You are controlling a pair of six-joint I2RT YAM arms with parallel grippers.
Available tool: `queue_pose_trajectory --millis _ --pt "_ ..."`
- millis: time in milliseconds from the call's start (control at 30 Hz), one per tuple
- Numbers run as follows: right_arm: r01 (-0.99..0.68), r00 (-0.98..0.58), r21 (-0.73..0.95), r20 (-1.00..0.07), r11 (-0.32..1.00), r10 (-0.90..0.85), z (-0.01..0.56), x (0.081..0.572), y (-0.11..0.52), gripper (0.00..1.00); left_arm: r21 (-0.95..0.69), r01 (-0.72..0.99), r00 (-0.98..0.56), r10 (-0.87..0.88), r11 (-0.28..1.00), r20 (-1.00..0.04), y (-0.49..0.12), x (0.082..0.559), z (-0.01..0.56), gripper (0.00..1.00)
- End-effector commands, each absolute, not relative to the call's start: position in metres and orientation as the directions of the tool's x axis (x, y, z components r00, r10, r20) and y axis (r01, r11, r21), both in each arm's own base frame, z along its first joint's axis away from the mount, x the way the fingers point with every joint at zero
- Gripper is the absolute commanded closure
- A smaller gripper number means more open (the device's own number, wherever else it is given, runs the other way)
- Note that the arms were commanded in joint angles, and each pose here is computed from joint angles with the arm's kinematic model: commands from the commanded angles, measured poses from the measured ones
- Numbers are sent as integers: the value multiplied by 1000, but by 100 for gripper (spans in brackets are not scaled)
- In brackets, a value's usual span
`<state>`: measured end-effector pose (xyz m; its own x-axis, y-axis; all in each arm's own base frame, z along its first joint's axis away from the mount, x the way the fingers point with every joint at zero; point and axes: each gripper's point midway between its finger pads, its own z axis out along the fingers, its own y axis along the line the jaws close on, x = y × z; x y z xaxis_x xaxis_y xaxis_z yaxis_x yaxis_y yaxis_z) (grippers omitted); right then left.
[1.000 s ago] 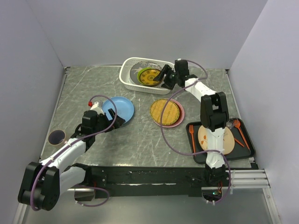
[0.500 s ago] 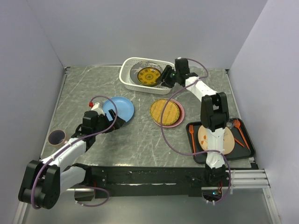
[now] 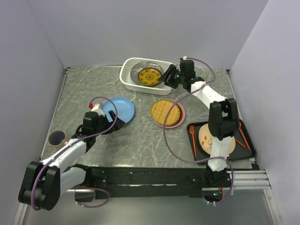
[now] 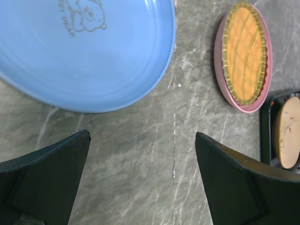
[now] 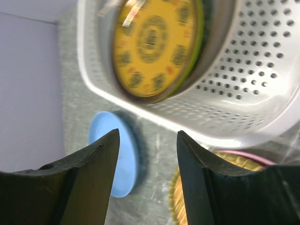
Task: Place the plates into the plastic bin on the countertop
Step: Pick up the plate at the center of the board.
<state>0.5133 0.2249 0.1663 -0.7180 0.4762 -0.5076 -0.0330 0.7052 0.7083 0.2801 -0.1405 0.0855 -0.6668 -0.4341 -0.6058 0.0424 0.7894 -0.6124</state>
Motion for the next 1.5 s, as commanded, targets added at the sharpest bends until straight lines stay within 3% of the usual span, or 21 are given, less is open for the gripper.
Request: queue_pose_trajectory --millis 0,233,567,867,1033,1467 --pt "-143 -632 729 -588 670 505 226 500 223 40 -576 6 -624 -447 818 -641 -128 287 99 1" --pt "-193 -614 741 -603 643 509 238 455 219 39 -585 -30 -577 -492 810 -652 -120 285 111 1" --pt "-174 -649 741 -582 649 491 200 394 209 39 -567 -105 -573 -515 817 -637 -105 276 108 1" --pt "-153 -665 730 -574 666 477 179 368 201 38 -577 -137 -566 -542 805 -621 -98 272 99 1" --pt "-150 -678 742 -558 654 478 170 361 203 38 -626 -155 -601 -576 765 -555 -104 274 83 1" --pt "-137 -695 730 -553 670 460 156 338 196 38 -679 -198 -582 -642 707 -498 -99 299 64 2"
